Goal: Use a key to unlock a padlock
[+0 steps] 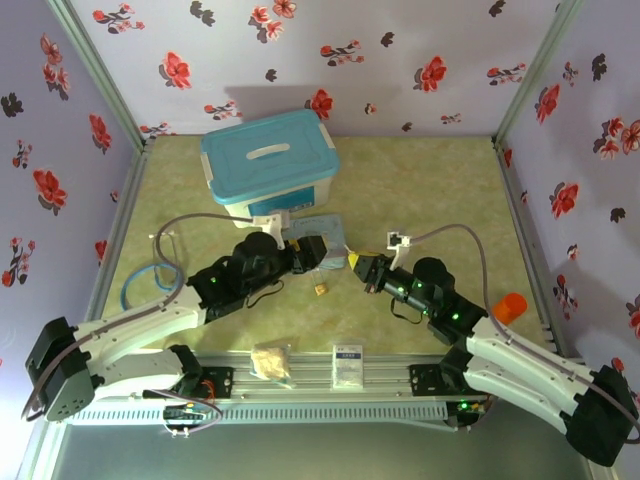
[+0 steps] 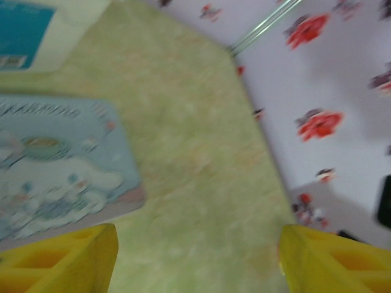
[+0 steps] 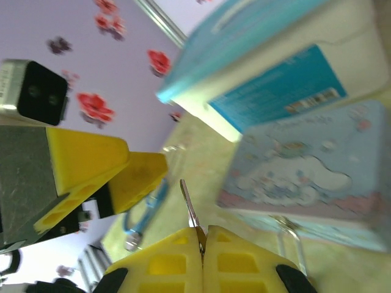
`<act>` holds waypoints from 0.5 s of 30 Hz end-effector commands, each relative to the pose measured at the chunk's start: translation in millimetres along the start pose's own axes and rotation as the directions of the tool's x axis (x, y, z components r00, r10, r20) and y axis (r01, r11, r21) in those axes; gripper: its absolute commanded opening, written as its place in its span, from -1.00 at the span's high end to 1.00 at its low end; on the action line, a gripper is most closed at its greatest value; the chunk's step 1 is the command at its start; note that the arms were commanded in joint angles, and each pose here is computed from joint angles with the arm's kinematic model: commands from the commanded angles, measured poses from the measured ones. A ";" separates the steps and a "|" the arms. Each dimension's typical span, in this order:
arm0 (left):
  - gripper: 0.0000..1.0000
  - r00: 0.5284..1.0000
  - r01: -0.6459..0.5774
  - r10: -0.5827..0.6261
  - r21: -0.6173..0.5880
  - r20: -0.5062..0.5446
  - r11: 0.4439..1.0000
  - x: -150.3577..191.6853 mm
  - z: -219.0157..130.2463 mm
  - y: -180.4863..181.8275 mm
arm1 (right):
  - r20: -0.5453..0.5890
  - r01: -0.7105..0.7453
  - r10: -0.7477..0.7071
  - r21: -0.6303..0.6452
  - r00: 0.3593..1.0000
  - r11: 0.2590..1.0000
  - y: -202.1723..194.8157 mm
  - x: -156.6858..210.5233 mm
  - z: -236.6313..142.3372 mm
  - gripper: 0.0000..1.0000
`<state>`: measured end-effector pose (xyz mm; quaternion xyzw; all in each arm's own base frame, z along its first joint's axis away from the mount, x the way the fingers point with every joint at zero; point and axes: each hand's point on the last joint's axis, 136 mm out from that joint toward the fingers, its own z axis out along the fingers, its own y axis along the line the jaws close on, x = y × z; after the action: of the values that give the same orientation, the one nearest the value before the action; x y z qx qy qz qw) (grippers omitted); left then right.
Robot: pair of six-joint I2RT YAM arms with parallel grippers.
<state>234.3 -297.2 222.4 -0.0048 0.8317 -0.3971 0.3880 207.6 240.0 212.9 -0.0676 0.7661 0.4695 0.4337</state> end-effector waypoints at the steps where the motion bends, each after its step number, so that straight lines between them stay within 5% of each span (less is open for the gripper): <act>1: -0.38 0.991 -0.082 0.065 -0.150 -0.117 0.985 33.4 6.3 31.0 | -0.088 0.047 -0.034 0.148 0.996 0.988 -30.8 19.7 -2.0 1.00; 11: -0.15 0.971 -0.158 0.103 -0.260 -0.214 0.953 82.9 46.1 69.8 | -0.142 0.039 -0.009 0.214 0.990 0.976 -50.7 37.7 2.0 1.00; 15: -0.01 0.956 -0.234 0.143 -0.370 -0.257 0.899 94.1 57.2 88.7 | -0.151 0.038 -0.005 0.221 0.989 0.975 -54.1 41.7 1.3 1.00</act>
<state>225.2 -305.1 85.5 0.0356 0.9257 -0.2258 0.3015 208.6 227.6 150.8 -0.0604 0.8400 0.3832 0.3793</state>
